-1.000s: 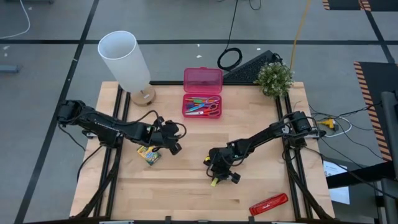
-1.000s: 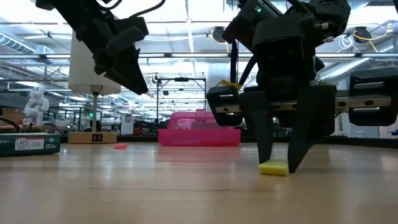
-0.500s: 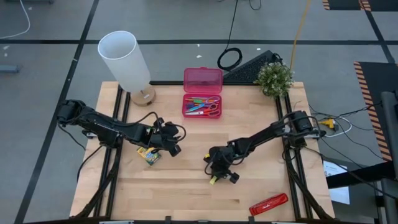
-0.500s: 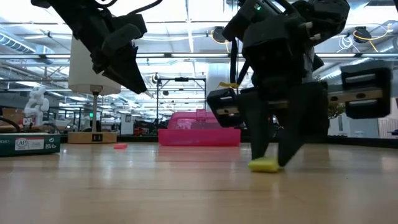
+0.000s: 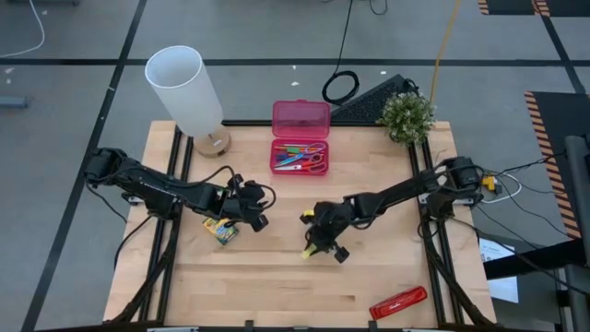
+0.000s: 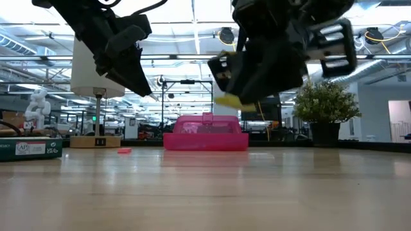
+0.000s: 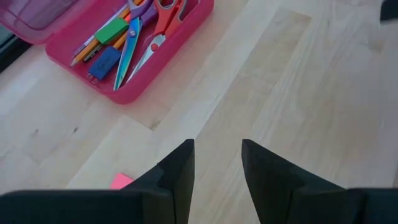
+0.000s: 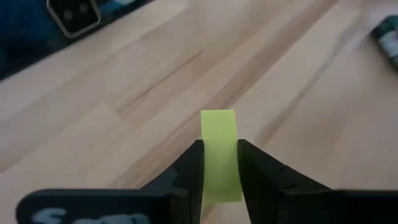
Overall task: Pack school essentials
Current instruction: Put the yellow eraser into the red supply box
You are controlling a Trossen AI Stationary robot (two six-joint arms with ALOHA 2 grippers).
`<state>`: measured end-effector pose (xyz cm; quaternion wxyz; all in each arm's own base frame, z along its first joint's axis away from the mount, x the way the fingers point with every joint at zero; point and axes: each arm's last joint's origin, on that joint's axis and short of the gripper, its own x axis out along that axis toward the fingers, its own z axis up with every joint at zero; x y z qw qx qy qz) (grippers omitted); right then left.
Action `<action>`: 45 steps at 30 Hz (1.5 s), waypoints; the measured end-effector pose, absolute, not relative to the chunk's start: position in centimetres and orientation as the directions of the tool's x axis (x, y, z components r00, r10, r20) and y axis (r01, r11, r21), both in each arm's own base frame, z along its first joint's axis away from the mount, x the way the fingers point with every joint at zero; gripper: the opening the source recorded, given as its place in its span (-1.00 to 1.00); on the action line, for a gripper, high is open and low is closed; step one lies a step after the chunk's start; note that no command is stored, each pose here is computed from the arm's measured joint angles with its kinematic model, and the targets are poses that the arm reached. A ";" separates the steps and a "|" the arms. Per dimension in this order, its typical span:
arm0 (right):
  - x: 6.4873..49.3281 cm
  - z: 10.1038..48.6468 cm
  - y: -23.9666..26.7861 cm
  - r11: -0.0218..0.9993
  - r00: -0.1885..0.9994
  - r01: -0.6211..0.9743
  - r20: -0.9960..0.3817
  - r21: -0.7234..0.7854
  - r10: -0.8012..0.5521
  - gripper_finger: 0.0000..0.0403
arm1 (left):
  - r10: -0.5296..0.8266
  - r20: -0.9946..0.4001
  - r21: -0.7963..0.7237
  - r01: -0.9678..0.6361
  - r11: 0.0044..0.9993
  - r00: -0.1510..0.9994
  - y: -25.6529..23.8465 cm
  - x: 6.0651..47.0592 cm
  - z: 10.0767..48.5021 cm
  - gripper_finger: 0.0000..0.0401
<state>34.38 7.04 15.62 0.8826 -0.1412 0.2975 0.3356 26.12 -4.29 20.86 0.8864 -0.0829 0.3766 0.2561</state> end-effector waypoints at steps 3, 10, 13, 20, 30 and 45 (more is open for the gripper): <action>34.4 16.9 6.0 0.763 0.636 -0.644 -0.593 -0.055 0.494 -0.61 | 0.392 -0.710 0.046 -0.516 0.855 0.585 -4.3 26.1 20.9 -0.32; 34.2 19.3 3.2 0.834 0.715 -0.550 -0.540 -0.041 0.445 -0.61 | 0.393 -0.710 0.048 -0.516 0.855 0.585 -4.3 26.1 20.9 -0.32; 34.1 20.0 1.9 0.862 0.745 -0.506 -0.520 -0.034 0.417 -0.61 | 0.401 -0.706 0.054 -0.520 0.852 0.584 -4.3 26.1 20.9 -0.32; 34.1 21.1 -1.2 0.913 0.814 -0.407 -0.468 -0.035 0.345 -0.61 | 0.407 -0.702 0.057 -0.524 0.850 0.584 -4.2 26.1 20.9 -0.32; 33.8 21.6 -6.4 0.968 0.883 -0.249 -0.419 -0.037 0.211 -0.61 | 0.408 -0.702 0.056 -0.526 0.849 0.583 -4.2 26.1 20.9 -0.32; 32.8 23.5 -13.3 0.997 0.973 0.023 -0.225 -0.078 -0.040 -0.61 | 0.417 -0.698 0.061 -0.531 0.845 0.583 -4.2 26.1 20.9 -0.32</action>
